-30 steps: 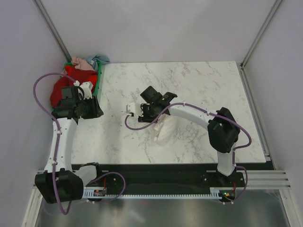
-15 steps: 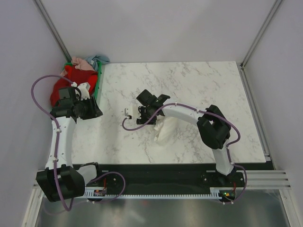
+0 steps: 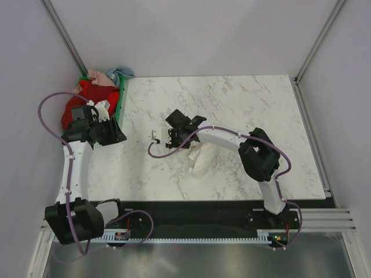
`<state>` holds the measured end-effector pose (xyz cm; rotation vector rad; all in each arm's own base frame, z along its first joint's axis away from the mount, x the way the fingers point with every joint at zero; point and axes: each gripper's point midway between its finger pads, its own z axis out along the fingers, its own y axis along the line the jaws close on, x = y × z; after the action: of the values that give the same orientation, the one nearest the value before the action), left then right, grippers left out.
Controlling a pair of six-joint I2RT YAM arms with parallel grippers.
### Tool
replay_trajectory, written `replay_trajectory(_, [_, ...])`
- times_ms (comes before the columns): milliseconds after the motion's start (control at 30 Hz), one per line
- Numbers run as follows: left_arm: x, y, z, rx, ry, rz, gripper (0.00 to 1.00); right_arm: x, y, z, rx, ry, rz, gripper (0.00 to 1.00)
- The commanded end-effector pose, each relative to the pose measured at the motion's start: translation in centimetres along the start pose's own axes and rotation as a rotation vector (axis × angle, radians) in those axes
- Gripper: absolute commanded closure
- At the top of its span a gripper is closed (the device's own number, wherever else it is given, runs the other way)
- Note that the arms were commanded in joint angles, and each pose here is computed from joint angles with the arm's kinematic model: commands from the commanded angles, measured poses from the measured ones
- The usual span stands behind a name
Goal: Fold and stack the t-shirts
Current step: Flatten the tshirt out
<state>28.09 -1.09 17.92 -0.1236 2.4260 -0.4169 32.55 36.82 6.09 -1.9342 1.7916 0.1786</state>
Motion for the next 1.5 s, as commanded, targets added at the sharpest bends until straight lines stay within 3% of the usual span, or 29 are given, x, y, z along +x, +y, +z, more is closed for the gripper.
replay_trajectory(0, [-1.3, -0.7, -0.1, 0.036, -0.042, -0.019, 0.53, -1.4, -1.3, -0.5, 0.044, -0.035, 0.007, 0.72])
replay_trajectory(100, [-1.2, -0.6, 0.1, 0.038, -0.039, -0.022, 0.53, -1.1, -1.1, -0.5, 0.033, -0.032, 0.01, 0.84])
replay_trajectory(133, [-1.2, -0.6, 0.1, 0.038, -0.039, -0.022, 0.52, -1.1, -1.0, -0.5, 0.031, -0.029, 0.011, 0.95])
replay_trajectory(167, [-1.2, -0.6, 0.1, 0.04, -0.039, -0.021, 0.53, -1.2, -1.2, -0.8, 0.035, -0.033, 0.013, 1.0])
replay_trajectory(333, [-1.2, -0.7, 0.5, 0.055, -0.026, -0.012, 0.53, -4.7, -5.4, -6.4, 0.172, -0.14, 0.034, 1.0])
replay_trajectory(567, [-2.8, -0.8, 2.0, 0.1, 0.003, -0.019, 0.56, -13.4, -12.6, -25.7, 0.549, -0.431, -0.043, 1.0])
replay_trajectory(767, [-6.1, -1.1, 2.7, 0.132, -0.016, 0.0, 0.57, -13.9, -15.7, -37.6, 0.858, -0.482, -0.074, 1.0])
replay_trajectory(867, [-7.5, -1.9, 2.9, 0.171, -0.025, 0.023, 0.54, -12.2, -16.2, -40.4, 0.939, -0.466, -0.05, 1.0])
replay_trajectory(1000, [-7.7, -3.7, 3.9, 0.231, -0.001, 0.072, 0.52, -4.9, -17.9, -38.7, 0.954, -0.31, 0.065, 1.0])
replay_trajectory(1067, [-7.1, -4.9, 4.7, 0.264, 0.026, 0.127, 0.51, -0.8, -17.3, -35.0, 0.886, -0.226, 0.134, 1.0])
replay_trajectory(1300, [-0.6, -8.0, 8.6, 0.343, 0.264, 0.267, 0.56, 13.3, -14.8, -25.5, 0.692, 0.012, 0.362, 1.0])
replay_trajectory(1467, [5.1, -10.2, 10.2, 0.355, 0.43, 0.436, 0.6, 16.7, -13.7, -23.6, 0.648, 0.063, 0.433, 1.0])
